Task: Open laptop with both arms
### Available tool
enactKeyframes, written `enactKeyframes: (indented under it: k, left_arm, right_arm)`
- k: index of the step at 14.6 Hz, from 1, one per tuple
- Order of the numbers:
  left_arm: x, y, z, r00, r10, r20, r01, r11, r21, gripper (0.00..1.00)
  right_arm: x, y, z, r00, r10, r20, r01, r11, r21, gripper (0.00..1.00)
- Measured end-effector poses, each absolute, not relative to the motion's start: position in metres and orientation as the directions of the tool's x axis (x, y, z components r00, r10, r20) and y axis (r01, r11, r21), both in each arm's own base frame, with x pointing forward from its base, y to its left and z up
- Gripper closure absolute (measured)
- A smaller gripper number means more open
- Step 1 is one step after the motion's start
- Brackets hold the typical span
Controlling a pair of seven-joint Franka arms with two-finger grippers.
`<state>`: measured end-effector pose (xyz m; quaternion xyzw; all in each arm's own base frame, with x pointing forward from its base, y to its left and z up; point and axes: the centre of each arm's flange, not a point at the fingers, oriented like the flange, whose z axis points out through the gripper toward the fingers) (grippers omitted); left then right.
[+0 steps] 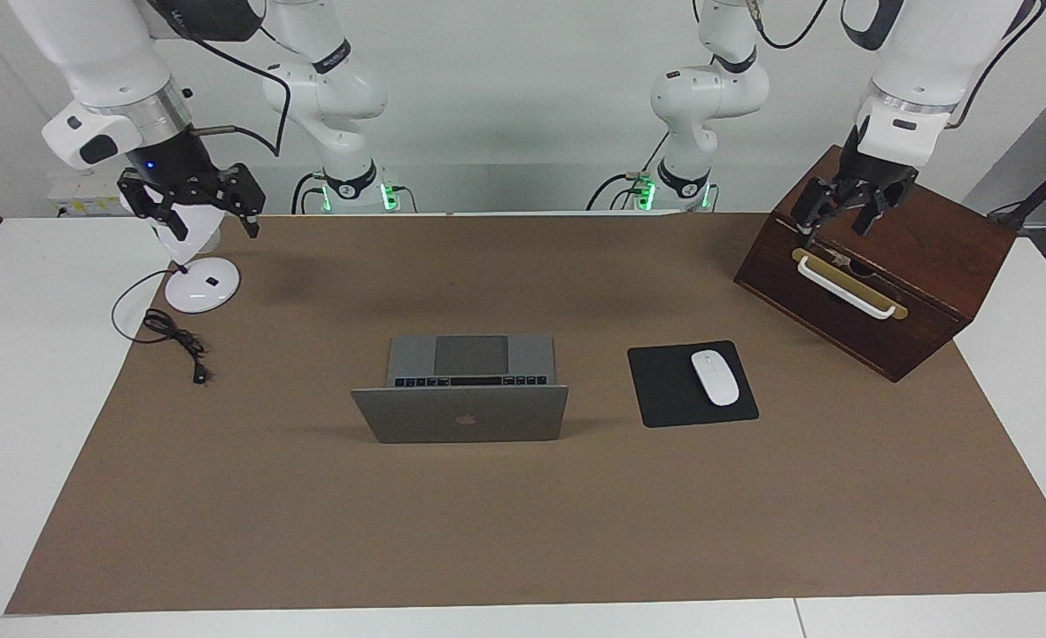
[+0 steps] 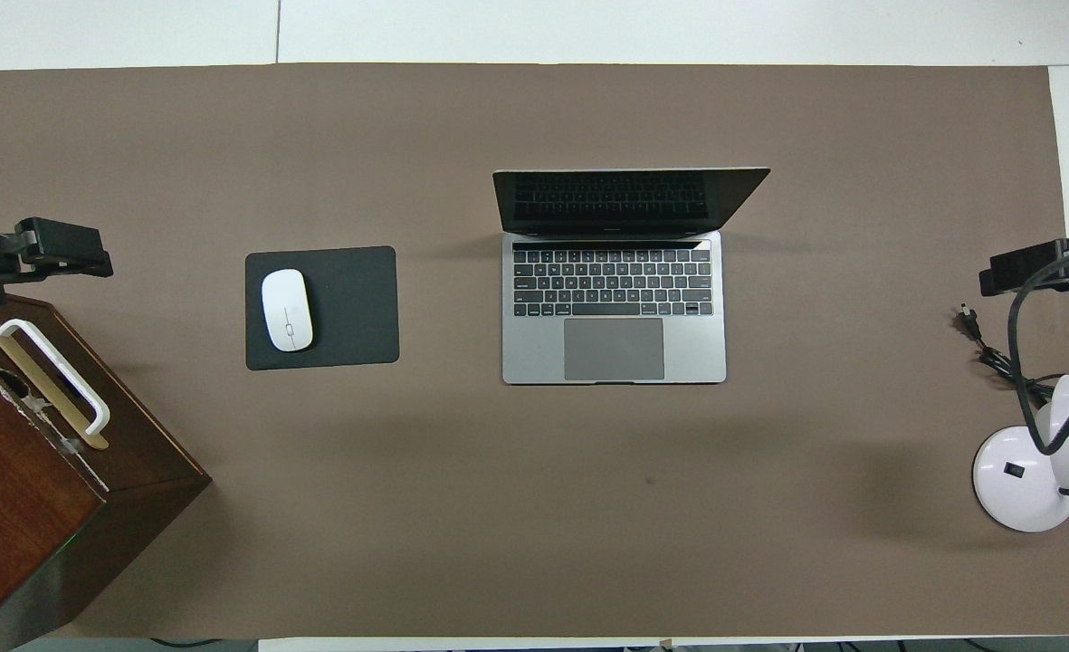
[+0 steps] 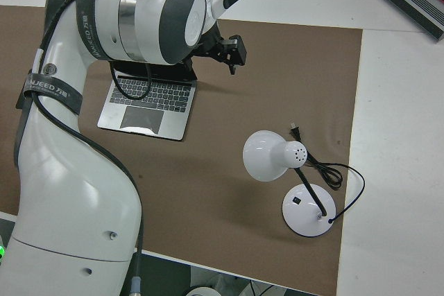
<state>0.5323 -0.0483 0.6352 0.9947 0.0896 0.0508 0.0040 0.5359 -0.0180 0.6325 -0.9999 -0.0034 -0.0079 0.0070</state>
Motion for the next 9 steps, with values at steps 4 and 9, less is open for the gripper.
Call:
enactKeyframes:
  k: [4, 9]
  left_arm:
    - [0.5319, -0.0489, 0.6343, 0.979, 0.178, 0.096, 0.177, -0.984, 0.016, 0.00]
    - [0.5319, -0.0489, 0.6341, 0.979, 0.178, 0.096, 0.177, -0.984, 0.016, 0.00]
  right_arm:
    - [0.5350, -0.0179, 0.6332, 1.000, 0.007, 0.015, 0.007, -1.000, -0.014, 0.00]
    - [0.5338, -0.0178, 0.6348, 1.000, 0.007, 0.017, 0.007, -1.000, -0.014, 0.00]
